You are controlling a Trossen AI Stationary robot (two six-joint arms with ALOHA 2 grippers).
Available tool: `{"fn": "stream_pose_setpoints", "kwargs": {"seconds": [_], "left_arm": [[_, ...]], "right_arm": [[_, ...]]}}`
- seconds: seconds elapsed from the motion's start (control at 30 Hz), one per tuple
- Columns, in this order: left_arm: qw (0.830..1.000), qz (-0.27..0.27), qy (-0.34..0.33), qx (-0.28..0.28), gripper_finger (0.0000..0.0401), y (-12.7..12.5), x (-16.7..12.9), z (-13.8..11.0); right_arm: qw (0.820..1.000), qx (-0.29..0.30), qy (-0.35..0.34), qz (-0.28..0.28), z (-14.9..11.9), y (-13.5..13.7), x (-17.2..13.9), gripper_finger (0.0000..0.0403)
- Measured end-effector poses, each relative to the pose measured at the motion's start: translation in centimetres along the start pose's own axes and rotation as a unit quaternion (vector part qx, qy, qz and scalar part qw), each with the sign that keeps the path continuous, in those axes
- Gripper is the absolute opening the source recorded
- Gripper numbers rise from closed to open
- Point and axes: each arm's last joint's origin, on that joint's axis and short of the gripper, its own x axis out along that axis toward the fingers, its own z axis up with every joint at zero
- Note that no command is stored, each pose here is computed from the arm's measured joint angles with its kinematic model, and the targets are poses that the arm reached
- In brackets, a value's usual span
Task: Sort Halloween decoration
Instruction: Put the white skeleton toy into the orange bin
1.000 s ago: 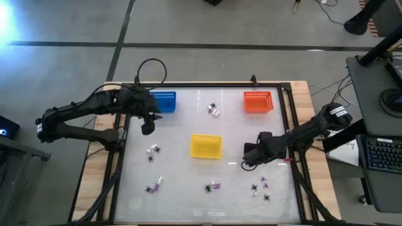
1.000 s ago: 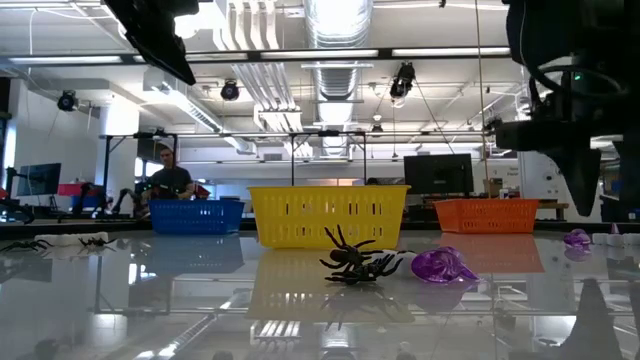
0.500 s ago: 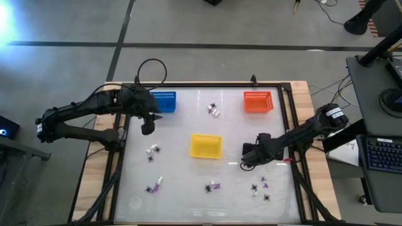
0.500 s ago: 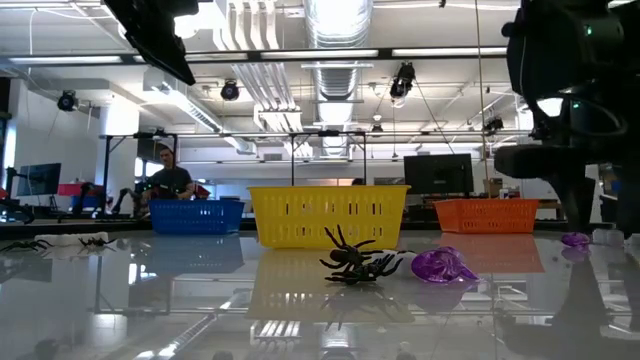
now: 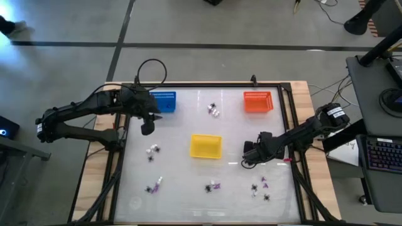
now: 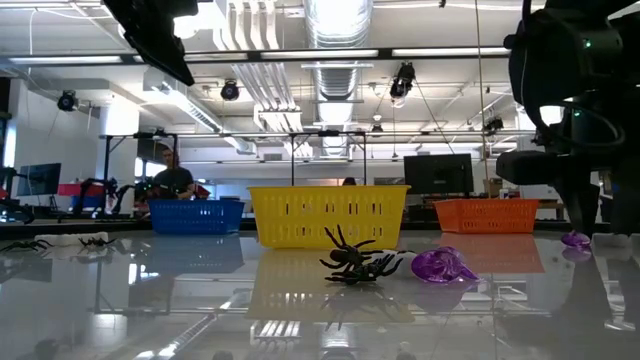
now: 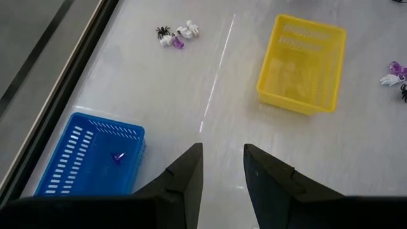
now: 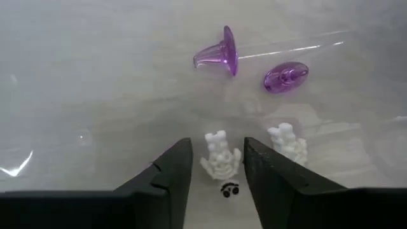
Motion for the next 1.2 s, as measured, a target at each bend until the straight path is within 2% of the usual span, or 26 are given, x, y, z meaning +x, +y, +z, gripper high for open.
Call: {"fn": "stream_pose_setpoints", "kwargs": {"seconds": [0.3,0.43,0.77,0.97,1.2], "left_arm": [[1.0,0.0,0.004,0.0,0.0096,0.0,0.0,-0.1],[1.0,0.0,0.004,0.0,0.0096,0.0,0.0,-0.1],[1.0,-0.001,0.008,0.0,0.0096,0.0,0.0,-0.1],[1.0,0.0,0.008,0.0,0.0096,0.0,0.0,-0.1],[1.0,0.0,0.008,0.0,0.0096,0.0,0.0,-0.2]], "right_arm": [[1.0,-0.025,0.0,-0.001,0.1,-0.1,0.0,0.0042],[0.999,-0.033,0.001,-0.002,0.1,-0.1,-0.1,0.0018],[0.998,-0.048,0.025,0.017,0.3,-0.1,-1.5,0.0009],[0.997,-0.057,0.03,0.045,0.5,0.1,-2.6,0.0008],[0.994,-0.048,-0.001,0.102,1.2,0.1,-4.2,0.0008]]}}
